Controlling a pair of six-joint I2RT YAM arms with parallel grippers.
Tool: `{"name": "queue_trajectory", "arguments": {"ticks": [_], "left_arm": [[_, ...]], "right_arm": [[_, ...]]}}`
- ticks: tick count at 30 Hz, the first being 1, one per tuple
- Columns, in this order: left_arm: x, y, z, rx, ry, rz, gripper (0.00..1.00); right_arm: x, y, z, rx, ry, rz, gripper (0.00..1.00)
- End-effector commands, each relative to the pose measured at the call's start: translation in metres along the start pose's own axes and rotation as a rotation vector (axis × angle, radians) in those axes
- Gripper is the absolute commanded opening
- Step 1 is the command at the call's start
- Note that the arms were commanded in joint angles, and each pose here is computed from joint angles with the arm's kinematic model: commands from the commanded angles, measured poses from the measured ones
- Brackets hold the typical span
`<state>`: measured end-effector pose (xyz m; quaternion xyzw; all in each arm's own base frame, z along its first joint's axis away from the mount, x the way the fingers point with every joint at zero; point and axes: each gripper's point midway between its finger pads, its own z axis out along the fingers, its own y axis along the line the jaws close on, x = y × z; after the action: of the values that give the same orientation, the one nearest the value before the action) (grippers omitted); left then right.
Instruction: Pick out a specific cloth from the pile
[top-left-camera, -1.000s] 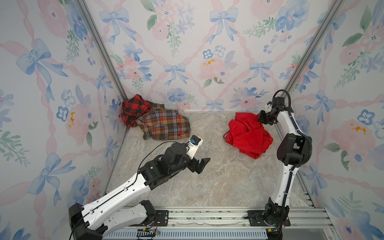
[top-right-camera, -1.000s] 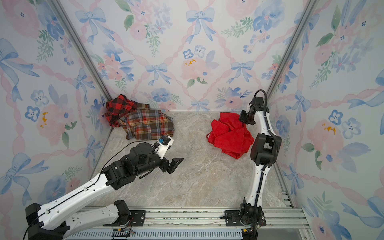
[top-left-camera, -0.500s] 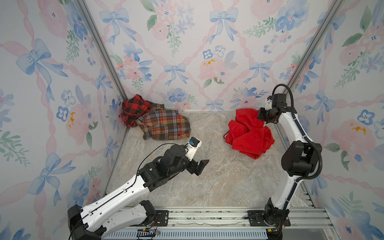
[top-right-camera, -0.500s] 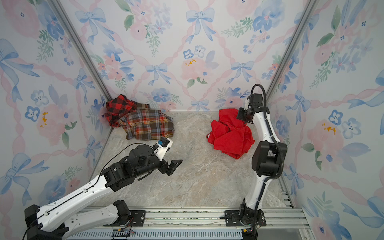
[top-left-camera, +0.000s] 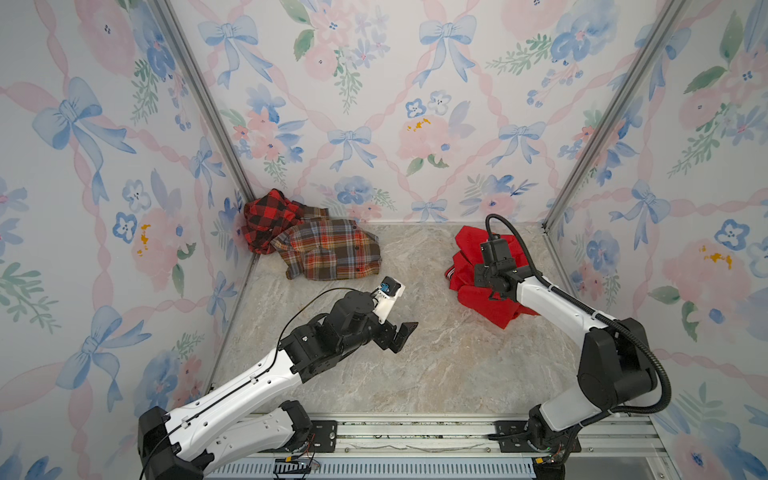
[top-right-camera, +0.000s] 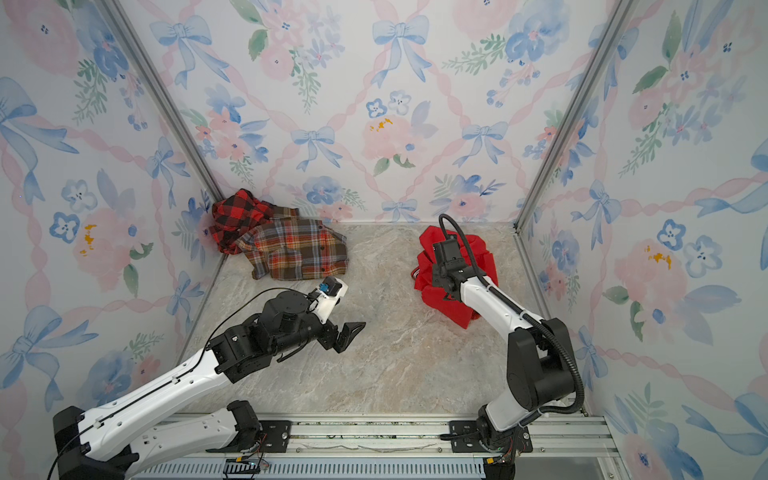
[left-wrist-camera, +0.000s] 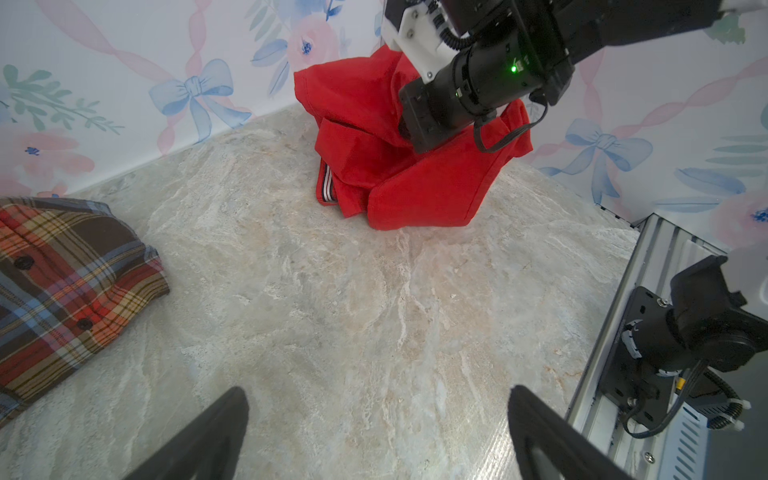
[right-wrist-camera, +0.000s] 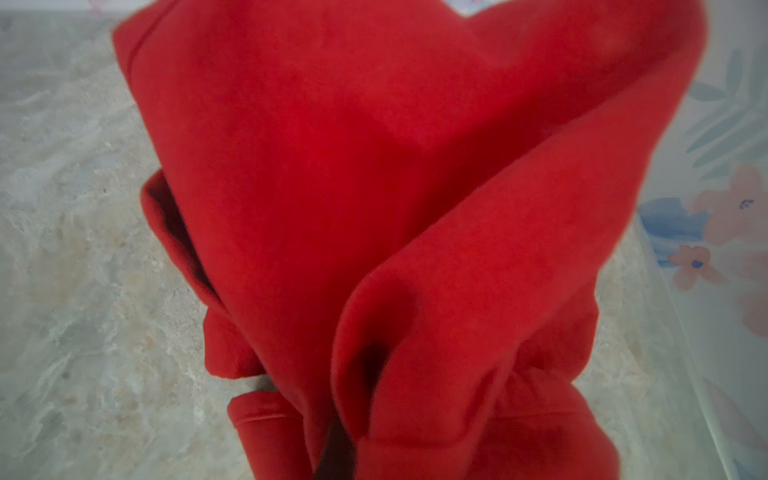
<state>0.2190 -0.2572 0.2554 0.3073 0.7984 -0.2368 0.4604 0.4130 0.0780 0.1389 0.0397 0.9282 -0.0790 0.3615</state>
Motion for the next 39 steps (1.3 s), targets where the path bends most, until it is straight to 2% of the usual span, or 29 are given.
{"name": "queue_trajectory", "arguments": {"ticks": [1, 4, 10, 15, 17, 22, 25, 30, 32, 35, 37, 39], "left_arm": [[0.008, -0.002, 0.002, 0.010, 0.019, -0.003, 0.98], [0.007, -0.003, -0.003, 0.017, 0.006, -0.011, 0.98], [0.004, -0.002, -0.012, 0.015, -0.022, -0.023, 0.98], [0.007, -0.001, -0.014, 0.010, -0.025, -0.031, 0.98], [0.007, -0.001, -0.015, 0.013, -0.027, -0.031, 0.98], [0.006, 0.000, -0.017, 0.006, -0.033, -0.028, 0.98], [0.006, 0.002, -0.016, -0.002, -0.032, -0.026, 0.98], [0.012, 0.002, -0.007, -0.007, -0.002, -0.014, 0.98], [0.012, 0.001, -0.005, 0.001, 0.004, -0.009, 0.98], [0.009, 0.000, -0.003, 0.003, 0.004, -0.006, 0.98], [0.008, -0.001, -0.003, 0.007, 0.000, -0.007, 0.98], [0.008, 0.000, -0.005, 0.005, -0.005, -0.013, 0.98]], "right_arm": [[0.039, -0.017, 0.015, 0.132, 0.110, 0.089, 0.00], [0.070, -0.012, 0.034, 0.145, 0.210, 0.100, 0.00], [0.083, -0.015, 0.040, 0.157, 0.289, 0.121, 0.00], [0.108, -0.011, 0.055, 0.024, 0.447, 0.228, 0.02], [0.106, -0.011, 0.050, 0.024, 0.436, 0.216, 0.11], [0.089, -0.015, 0.011, 0.051, 0.360, 0.174, 0.47], [0.068, -0.019, -0.029, 0.049, 0.275, 0.162, 0.57], [0.018, -0.017, -0.086, -0.017, 0.136, 0.151, 0.60], [-0.011, -0.022, -0.091, -0.028, 0.072, 0.168, 0.62], [-0.061, -0.019, -0.072, -0.112, 0.012, 0.226, 0.62], [-0.087, -0.012, -0.040, -0.185, -0.006, 0.277, 0.64], [-0.094, -0.004, 0.000, -0.221, 0.053, 0.300, 0.64]]}}
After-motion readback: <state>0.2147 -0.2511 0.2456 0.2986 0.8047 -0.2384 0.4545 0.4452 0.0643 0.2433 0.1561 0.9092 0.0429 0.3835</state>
